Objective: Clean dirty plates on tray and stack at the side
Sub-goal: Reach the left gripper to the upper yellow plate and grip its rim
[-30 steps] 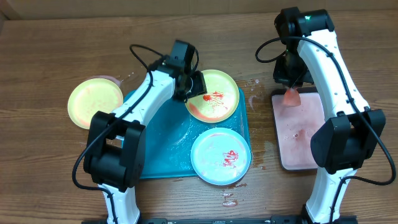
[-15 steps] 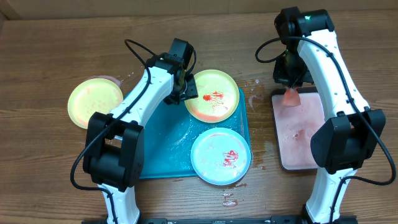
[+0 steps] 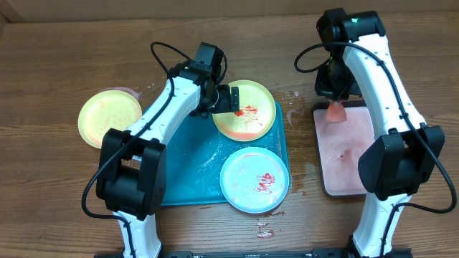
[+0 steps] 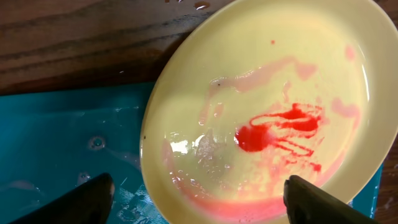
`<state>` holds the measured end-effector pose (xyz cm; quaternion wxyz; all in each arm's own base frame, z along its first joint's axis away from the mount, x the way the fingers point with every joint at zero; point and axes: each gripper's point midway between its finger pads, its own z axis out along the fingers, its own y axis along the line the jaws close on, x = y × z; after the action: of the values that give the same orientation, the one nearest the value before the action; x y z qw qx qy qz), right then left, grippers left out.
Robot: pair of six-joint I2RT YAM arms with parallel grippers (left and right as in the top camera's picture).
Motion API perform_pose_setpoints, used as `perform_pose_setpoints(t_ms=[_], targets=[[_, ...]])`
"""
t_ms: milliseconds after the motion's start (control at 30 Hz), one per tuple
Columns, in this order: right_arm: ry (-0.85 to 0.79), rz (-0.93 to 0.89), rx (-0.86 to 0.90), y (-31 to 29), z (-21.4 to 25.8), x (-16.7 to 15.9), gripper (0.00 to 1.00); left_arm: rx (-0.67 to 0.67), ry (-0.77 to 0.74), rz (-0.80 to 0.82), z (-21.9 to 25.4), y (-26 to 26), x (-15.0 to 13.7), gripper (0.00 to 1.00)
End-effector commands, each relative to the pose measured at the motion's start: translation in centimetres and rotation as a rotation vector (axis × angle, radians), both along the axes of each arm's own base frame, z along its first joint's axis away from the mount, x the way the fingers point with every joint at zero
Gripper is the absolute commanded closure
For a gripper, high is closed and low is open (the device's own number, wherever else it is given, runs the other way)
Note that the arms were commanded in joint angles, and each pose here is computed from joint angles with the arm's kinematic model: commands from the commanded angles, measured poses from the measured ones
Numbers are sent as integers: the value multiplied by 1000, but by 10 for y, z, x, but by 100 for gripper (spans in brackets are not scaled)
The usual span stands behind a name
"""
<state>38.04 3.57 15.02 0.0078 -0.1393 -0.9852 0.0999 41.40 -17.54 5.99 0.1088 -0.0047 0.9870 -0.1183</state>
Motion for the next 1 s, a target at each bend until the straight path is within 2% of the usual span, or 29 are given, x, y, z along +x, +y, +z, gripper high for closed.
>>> perform_pose_setpoints(t_ms=[0,333,500,567,600,633,800,833,900,967], targets=[[-74,-2,22,1,23,4,96,-18,28,-37,-11,-3,-4,21],[-71,-3,29,2,23,3,96,13,103,69,-39,9,-24,27],[-69,-3,28,2,23,2,96,8,100,76,-47,10,-25,35],[-69,-3,28,2,23,2,96,-1,88,72,-47,8,-23,30],[-67,-3,28,2,23,2,96,-10,84,65,-47,6,-22,23],[-65,-3,28,2,23,2,96,-24,91,60,-47,4,-24,0],[-60,-2,27,1,23,0,96,-28,72,46,-48,3,-20,0],[-60,-3,27,1,23,0,96,-28,72,44,-48,3,-20,5],[-61,-3,27,1,23,1,96,-18,68,42,-49,4,-20,29],[-61,-3,27,1,23,1,96,-13,70,47,-50,5,-21,37]])
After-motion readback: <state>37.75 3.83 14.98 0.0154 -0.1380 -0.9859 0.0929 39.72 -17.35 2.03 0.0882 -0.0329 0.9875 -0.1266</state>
